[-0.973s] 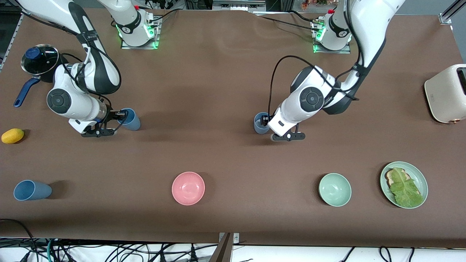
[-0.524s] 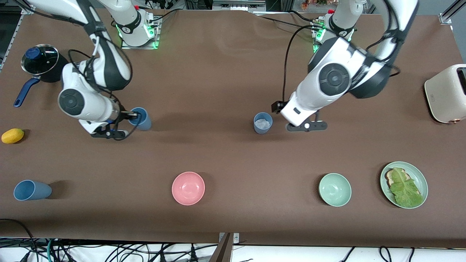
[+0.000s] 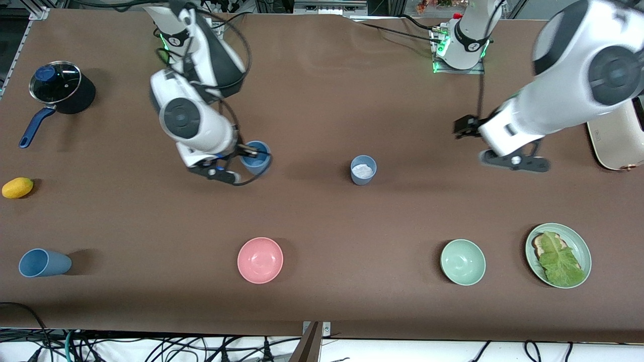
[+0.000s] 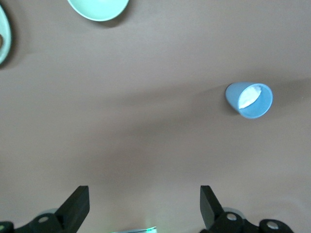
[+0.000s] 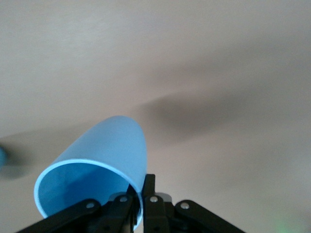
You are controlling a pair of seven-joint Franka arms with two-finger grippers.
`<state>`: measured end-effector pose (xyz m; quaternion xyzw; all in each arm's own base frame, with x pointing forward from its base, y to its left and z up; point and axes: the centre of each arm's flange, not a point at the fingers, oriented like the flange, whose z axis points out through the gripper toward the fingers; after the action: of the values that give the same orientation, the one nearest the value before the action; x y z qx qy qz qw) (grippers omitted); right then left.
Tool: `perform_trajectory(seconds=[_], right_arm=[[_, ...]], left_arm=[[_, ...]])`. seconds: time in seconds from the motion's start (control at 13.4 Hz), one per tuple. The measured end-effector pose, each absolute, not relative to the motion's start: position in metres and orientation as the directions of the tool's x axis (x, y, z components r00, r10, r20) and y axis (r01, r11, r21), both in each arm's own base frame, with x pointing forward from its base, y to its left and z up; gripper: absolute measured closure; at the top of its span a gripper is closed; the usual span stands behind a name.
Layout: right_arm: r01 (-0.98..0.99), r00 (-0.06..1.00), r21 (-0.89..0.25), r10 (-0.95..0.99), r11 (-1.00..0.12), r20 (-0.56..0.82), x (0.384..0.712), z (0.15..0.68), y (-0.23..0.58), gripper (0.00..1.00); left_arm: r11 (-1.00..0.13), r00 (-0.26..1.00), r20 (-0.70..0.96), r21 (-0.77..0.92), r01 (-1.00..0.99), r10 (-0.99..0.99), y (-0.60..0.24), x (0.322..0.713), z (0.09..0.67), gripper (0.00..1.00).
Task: Stack blue cups with both arms
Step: 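Carry the blue cup over the placed cup while the left gripper withdraws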
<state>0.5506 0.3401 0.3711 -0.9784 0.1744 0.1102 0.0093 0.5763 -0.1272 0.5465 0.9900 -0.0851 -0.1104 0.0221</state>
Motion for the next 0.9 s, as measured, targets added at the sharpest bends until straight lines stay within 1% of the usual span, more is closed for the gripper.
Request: perform_trajectory(seconds=[0.22,0.45,0.67,0.9], right_arm=[[-0.464,0.861,0.014,-0.454,-0.886,-0.230,0.536,0.368,0.426,0.94],[-0.552,0.812,-0.024,-0.531,-0.833,-0.244,0.525,0.378,0.493,0.94],[-0.601,0.782,-0.068,-0.570,-0.796,-0.252,0.525,0.393,0.524,0.94],[-0.642,0.757,-0.125,-0.600,-0.756,-0.260,0.521,0.382,0.551,0.94]], left_arm=[[-0.976,0.959,-0.182,0.039,-0.216,-0.219,-0.085,0.562,0.575,0.00],[-0.977,0.965,-0.153,0.019,-0.211,-0.211,-0.054,0.556,0.583,0.00],[-0.985,0.981,-0.081,0.003,-0.175,-0.175,-0.029,0.549,0.574,0.00],[-0.985,0.983,-0.070,-0.002,-0.170,-0.169,-0.026,0.537,0.574,0.00]])
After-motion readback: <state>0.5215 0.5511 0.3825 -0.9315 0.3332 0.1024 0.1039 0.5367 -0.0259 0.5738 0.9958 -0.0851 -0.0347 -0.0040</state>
